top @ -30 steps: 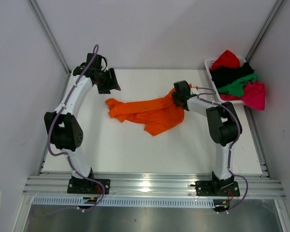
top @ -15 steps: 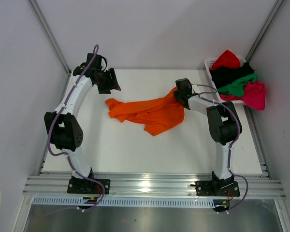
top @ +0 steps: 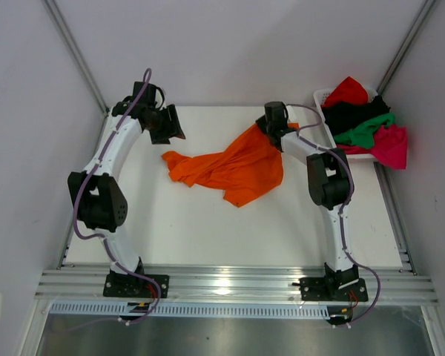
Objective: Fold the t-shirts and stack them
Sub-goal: Flatten the tshirt out
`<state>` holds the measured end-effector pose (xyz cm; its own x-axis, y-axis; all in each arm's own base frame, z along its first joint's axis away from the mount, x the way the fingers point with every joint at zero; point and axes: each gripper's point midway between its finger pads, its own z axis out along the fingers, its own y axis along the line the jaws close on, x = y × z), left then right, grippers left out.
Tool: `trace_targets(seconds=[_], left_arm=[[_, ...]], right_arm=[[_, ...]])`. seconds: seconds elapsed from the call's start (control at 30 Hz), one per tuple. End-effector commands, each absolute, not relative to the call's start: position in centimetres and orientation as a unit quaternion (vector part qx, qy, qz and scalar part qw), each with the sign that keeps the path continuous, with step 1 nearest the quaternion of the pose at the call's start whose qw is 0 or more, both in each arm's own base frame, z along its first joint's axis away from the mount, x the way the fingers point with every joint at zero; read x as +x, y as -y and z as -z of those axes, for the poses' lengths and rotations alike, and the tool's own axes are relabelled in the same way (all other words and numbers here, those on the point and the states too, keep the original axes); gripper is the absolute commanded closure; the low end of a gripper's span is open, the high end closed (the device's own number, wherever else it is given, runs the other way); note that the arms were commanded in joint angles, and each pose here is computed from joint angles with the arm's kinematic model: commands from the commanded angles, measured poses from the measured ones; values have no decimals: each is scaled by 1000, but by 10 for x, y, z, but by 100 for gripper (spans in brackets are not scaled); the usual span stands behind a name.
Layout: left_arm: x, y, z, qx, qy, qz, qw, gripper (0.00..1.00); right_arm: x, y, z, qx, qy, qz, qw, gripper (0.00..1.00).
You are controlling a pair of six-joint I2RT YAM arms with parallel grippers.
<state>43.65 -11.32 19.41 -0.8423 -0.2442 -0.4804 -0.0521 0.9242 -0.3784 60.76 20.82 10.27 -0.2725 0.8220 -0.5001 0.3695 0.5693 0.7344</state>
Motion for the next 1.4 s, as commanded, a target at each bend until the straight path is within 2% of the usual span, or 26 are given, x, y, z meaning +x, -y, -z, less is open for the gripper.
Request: trace_targets(seconds=[0.0,0.07,0.1,0.2,0.5,0.53,0.63,0.73,0.9,0.97,1.0,1.07,1.1,1.13,1.27,1.37], left_arm=[[438,118,-211,-64,-935,189,292,37],[437,118,-210,-63,-936,189,291,37],[436,118,-211,-63,-936,189,291,37],[434,118,-207,-64,-937,188,286,38],[433,117,-200,-67,-939,186,283,38],[433,118,-199,-68,-938,188,282,38],[434,122,-195,-65,-940,194,274,38],[434,125,-193,-61,-940,194,272,37],[434,128,-188,-58,-942,196,265,36],[434,129,-187,-57,-943,196,265,36],[434,129,-186,-57,-943,196,263,36],[433,129,-184,-57,-944,195,261,36],[433,129,-184,-57,-944,194,261,37],[433,129,-184,-56,-944,194,262,37],[433,128,-182,-56,-945,191,260,37],[432,129,-181,-55,-945,191,258,37]], right_arm=[[643,-228,-137,328,-747,-292,499,100],[656,-238,-153,309,-740,-315,507,100],[660,-242,-139,302,-748,-314,502,100],[670,-254,-148,282,-745,-336,502,100],[672,-275,-130,229,-758,-368,488,100],[669,-279,-130,222,-760,-375,481,98],[666,-278,-130,214,-764,-379,477,67],[658,-273,-136,202,-768,-368,484,62],[631,-266,-155,178,-779,-341,494,61],[619,-262,-186,172,-771,-338,512,60],[609,-258,-173,177,-781,-328,501,60],[591,-256,-198,175,-774,-335,508,60],[577,-255,-182,175,-785,-329,495,60],[567,-253,-199,177,-778,-337,499,61],[530,-252,-188,186,-797,-332,468,61],[510,-246,-161,215,-827,-294,428,61]])
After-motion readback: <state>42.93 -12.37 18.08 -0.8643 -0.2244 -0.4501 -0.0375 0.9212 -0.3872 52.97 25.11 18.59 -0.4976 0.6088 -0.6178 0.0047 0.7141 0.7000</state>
